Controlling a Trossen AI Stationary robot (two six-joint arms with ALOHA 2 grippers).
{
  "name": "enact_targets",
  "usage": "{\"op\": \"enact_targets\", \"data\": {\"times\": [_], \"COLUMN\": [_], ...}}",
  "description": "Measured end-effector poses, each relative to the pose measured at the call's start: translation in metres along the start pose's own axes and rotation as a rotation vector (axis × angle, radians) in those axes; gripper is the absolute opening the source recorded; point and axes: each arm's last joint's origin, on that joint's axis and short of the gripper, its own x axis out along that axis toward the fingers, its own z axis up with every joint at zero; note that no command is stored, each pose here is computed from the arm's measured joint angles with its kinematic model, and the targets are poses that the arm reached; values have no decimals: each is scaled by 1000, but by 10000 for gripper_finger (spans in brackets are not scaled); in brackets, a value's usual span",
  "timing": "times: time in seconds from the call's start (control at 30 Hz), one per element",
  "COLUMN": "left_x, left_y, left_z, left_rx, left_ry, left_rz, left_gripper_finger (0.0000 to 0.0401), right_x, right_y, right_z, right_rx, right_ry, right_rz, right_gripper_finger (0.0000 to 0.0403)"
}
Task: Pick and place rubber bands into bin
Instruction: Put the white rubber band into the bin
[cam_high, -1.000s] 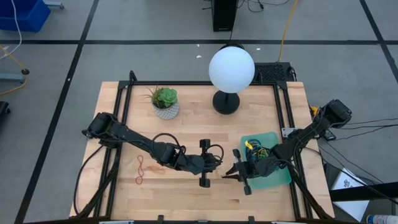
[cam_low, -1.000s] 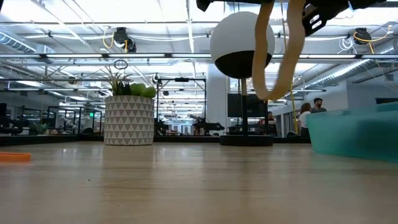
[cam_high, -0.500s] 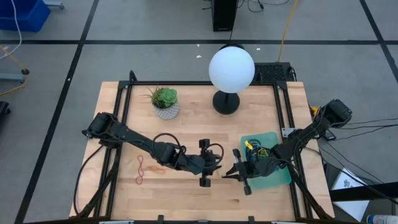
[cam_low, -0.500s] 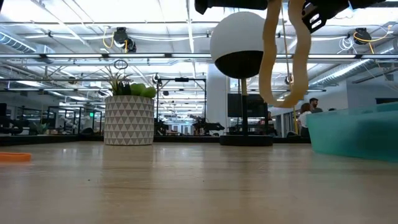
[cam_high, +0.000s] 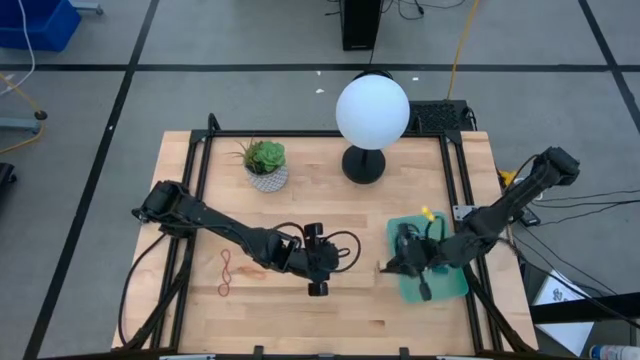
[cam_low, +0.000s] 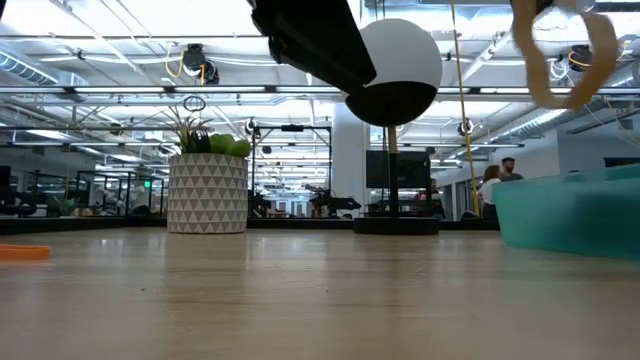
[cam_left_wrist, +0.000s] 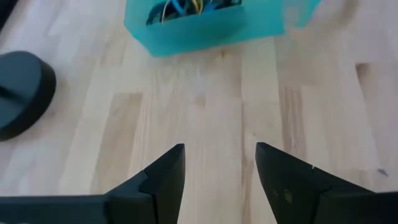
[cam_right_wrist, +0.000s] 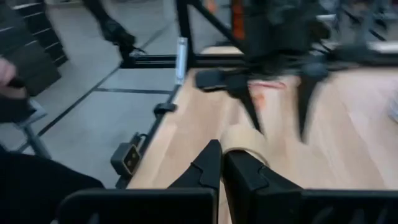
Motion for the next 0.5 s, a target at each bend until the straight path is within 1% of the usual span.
{"op": "enact_targets", "data": {"times": [0.1,0.3,0.5], "left_x": [0,0,2], "left_y": [0,1,5], "left_z": [-1,-1,-1], "left_rx": [-2,0,0], "left_ry": [10,16,17], "left_rz": [2,3,9], "left_gripper_finger": [199,200,200], "right_x": [-19,-45,-56], "right_y": [-5,-14,-22], "right_z": [8,13,-3], "right_rx": [55,146,300], "right_ry": [69,283,482], "right_rz": [-59,-185,-304], "right_gripper_finger": [1,0,0]}}
